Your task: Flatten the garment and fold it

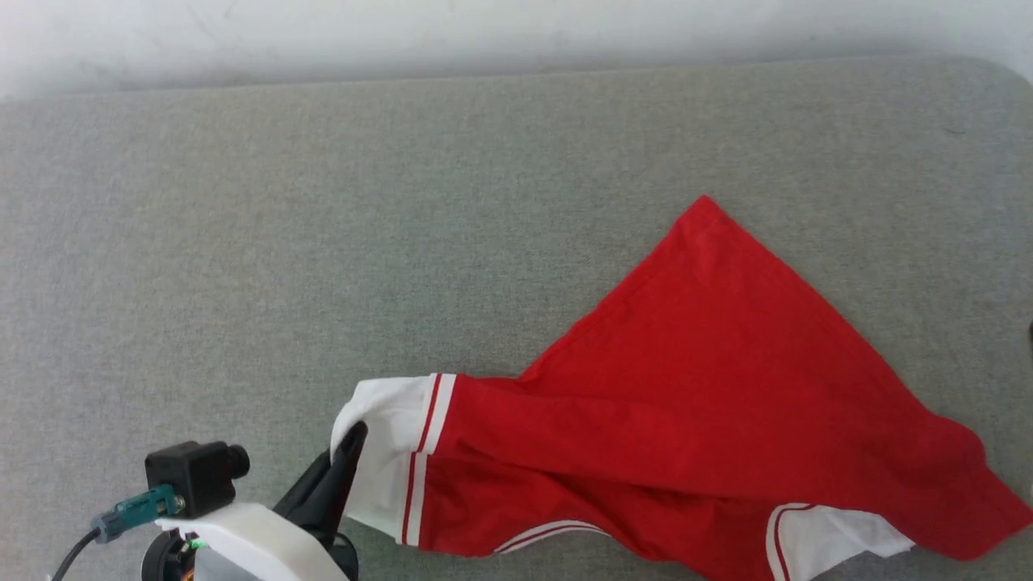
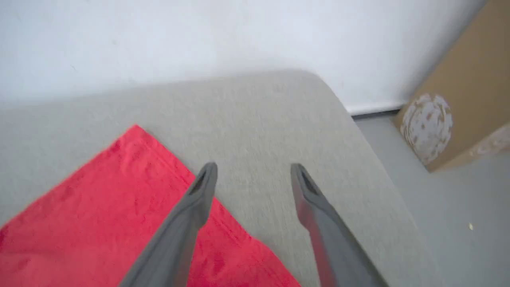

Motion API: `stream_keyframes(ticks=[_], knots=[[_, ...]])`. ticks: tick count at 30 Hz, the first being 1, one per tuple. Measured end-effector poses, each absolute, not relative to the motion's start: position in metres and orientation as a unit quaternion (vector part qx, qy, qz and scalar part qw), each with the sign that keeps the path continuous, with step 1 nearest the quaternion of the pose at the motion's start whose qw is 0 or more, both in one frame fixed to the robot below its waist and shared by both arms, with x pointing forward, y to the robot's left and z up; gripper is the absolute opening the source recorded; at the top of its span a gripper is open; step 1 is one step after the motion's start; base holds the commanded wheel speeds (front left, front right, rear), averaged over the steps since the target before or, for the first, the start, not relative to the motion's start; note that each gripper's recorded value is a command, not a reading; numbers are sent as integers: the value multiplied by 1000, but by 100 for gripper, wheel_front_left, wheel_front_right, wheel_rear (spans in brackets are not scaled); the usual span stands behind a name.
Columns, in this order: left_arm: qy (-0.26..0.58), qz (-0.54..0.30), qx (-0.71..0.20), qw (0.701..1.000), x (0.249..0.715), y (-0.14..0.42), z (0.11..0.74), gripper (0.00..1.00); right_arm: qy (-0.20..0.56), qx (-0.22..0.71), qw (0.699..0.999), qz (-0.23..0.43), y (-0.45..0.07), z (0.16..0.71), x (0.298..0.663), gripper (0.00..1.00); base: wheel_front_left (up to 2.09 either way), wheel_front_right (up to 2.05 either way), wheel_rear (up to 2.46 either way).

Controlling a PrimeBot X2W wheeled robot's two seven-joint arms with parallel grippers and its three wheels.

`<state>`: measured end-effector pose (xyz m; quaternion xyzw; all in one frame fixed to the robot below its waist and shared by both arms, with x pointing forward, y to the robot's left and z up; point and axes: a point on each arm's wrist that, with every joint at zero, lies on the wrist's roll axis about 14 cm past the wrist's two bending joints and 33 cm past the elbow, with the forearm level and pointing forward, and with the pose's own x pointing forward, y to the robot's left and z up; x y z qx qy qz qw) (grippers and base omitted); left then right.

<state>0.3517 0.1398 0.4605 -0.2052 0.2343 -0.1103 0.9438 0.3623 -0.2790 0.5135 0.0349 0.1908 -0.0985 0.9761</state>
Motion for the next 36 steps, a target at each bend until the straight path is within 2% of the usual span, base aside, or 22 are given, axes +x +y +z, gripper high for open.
stream_keyframes(ticks=[5, 8, 12, 19, 26, 27, 28, 29, 36], knots=[[227, -107, -207, 946, 360, 143, 460, 0, 121, 15, 992, -29, -239, 564, 426, 100, 0, 0, 0], [228, -109, -208, 945, 365, 143, 457, 0, 139, 7, 990, 9, -216, 555, 461, 100, 0, 0, 0], [233, -108, -208, 944, 373, 144, 450, 0, 204, -24, 977, 56, -188, 517, 499, 100, 0, 0, 0], [248, -94, -208, 941, 380, 152, 434, 0, 353, -51, 927, 117, -149, 424, 514, 100, 0, 0, 0], [259, -78, -210, 940, 380, 161, 422, 0, 405, -67, 901, 138, -138, 381, 518, 100, 0, 0, 0], [259, -76, -210, 940, 380, 162, 422, 0, 409, -65, 899, 139, -137, 377, 518, 60, 0, 0, 0], [259, -74, -210, 940, 381, 164, 421, 0, 410, -65, 899, 142, -135, 376, 519, 38, 0, 0, 0], [261, -72, -211, 939, 380, 164, 419, 0, 411, -65, 898, 143, -134, 374, 521, 0, 0, 0, 0], [257, -69, -213, 940, 383, 166, 418, 0, 393, -51, 906, 145, -128, 376, 527, 0, 0, 0, 0]])
